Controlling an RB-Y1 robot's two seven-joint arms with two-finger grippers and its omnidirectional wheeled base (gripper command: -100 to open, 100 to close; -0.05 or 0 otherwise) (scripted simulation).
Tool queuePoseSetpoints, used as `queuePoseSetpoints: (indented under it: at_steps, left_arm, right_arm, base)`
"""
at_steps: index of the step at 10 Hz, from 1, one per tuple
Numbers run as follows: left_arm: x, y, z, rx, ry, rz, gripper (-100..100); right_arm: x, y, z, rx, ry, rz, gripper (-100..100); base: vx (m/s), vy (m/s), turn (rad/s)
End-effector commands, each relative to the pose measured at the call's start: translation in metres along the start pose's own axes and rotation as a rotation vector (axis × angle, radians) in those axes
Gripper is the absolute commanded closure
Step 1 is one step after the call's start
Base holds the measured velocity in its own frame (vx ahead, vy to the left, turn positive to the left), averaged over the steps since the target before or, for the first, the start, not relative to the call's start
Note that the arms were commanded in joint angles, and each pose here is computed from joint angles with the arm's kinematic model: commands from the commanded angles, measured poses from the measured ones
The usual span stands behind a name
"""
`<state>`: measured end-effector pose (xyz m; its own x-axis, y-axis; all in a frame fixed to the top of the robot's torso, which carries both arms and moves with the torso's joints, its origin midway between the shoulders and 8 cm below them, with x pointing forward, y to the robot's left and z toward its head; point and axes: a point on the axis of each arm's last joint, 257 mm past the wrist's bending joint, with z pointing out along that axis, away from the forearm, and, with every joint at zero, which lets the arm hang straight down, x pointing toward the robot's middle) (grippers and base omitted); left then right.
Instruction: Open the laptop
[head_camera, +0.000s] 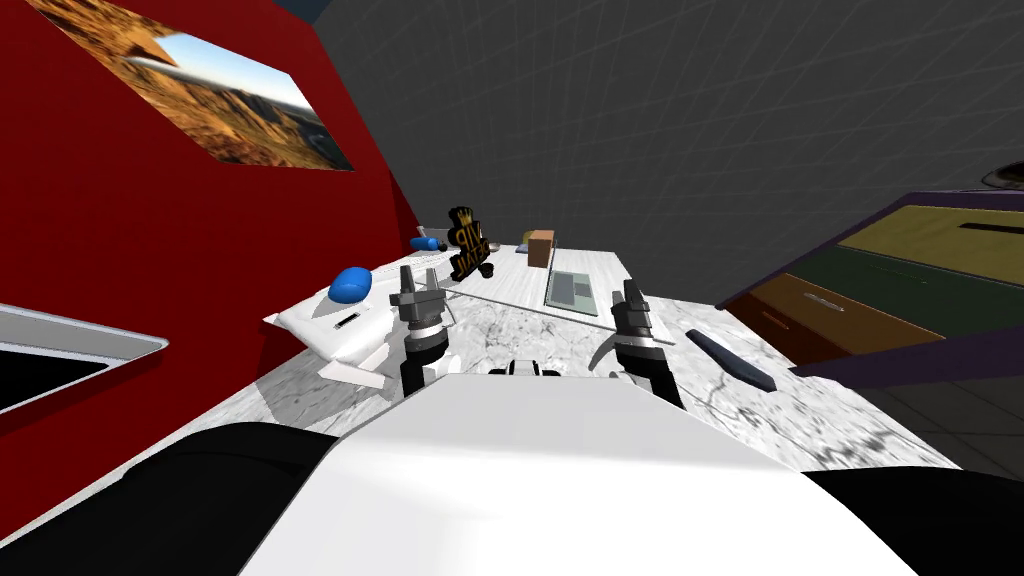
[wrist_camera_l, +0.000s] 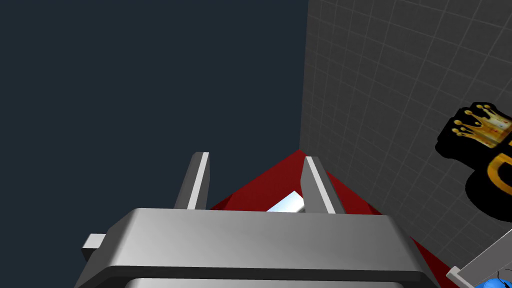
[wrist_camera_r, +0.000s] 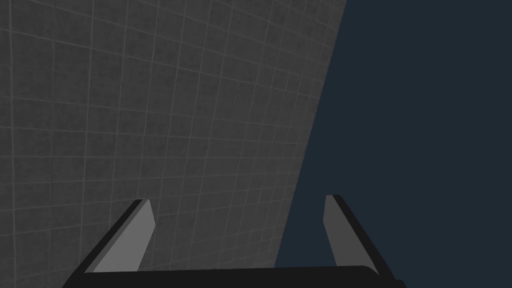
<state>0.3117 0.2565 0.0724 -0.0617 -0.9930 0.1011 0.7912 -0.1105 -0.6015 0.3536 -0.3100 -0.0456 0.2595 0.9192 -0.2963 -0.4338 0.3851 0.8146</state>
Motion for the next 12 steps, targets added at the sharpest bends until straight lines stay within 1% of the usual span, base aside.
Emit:
queuePoseSetpoints:
  at_steps: [1,4,5,8,9,12]
  left_arm:
    - [0.0,0.0,0.0,0.0,0.0,0.0,0]
    - [0.0,0.0,0.0,0.0,0.0,0.0,0]
    - [0.0,0.0,0.0,0.0,0.0,0.0,0]
    - [0.0,0.0,0.0,0.0,0.0,0.0,0]
    - [0.0,0.0,0.0,0.0,0.0,0.0,0]
    - [0.0,0.0,0.0,0.0,0.0,0.0,0]
  right_arm:
    - [-0.016,-0.015,-0.012,0.052,0.012,-0.151,-100]
    - [-0.039,-0.031,-0.031,0.122,0.028,-0.34,-100]
    - [-0.039,-0.031,-0.031,0.121,0.029,-0.347,-100]
    - [-0.066,-0.045,-0.053,0.197,0.054,-0.553,-100]
    - [-0.066,-0.045,-0.053,0.197,0.055,-0.563,-100]
    - [-0.097,-0.057,-0.077,0.281,0.093,-0.782,-100]
  base:
    - [0.044,0.08,0.168]
    - [0.061,0.097,0.175]
    - [0.037,0.063,0.068]
    - [0.053,0.078,0.183]
    - [0.05,0.069,0.05]
    - [0.062,0.084,0.179]
